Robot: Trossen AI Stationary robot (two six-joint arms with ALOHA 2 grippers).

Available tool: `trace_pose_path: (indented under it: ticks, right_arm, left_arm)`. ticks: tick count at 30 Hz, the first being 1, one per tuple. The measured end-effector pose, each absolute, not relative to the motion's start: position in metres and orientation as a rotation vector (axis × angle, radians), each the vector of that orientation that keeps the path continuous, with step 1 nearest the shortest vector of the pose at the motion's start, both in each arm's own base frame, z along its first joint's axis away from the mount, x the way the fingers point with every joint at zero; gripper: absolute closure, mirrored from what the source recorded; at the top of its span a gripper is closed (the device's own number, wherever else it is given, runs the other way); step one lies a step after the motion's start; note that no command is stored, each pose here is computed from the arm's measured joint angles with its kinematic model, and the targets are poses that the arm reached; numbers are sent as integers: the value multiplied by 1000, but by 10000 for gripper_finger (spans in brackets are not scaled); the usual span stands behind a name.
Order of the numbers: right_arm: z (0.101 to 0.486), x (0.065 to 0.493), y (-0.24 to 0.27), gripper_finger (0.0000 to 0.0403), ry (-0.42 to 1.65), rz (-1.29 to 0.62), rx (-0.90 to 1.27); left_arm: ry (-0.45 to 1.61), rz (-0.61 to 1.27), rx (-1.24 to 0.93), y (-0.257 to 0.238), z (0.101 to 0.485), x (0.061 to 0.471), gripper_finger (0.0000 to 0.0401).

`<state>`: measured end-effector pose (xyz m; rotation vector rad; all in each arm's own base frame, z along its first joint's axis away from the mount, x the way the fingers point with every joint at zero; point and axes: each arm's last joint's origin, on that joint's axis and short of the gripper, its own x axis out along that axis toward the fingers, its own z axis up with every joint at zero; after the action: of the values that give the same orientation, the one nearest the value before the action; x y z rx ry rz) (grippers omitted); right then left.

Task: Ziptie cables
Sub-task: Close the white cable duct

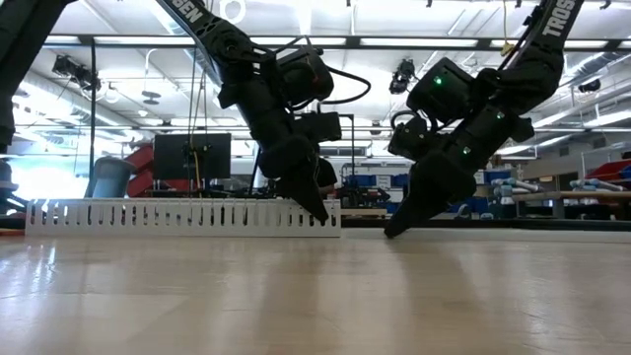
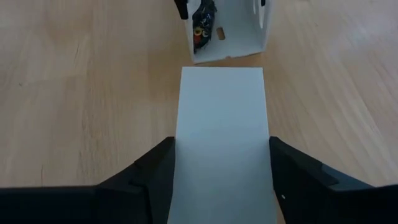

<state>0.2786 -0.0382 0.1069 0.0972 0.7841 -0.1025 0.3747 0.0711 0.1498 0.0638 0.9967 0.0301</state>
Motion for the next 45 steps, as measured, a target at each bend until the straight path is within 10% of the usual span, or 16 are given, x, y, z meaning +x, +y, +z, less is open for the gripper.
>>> trace_pose_path:
  ticks: [19,34,45]
  right_arm:
    - [129,275,-38,221,723,-127,93]
    - [193,325,-36,70,1032,-79,57]
    - [168,357,-49,51,1187,-45,-9]
  left_arm:
    - [997,30,64,71,150,375,182]
    - [994,31,63,71,150,375,182]
    - [1031,24,23,71,142,367,182]
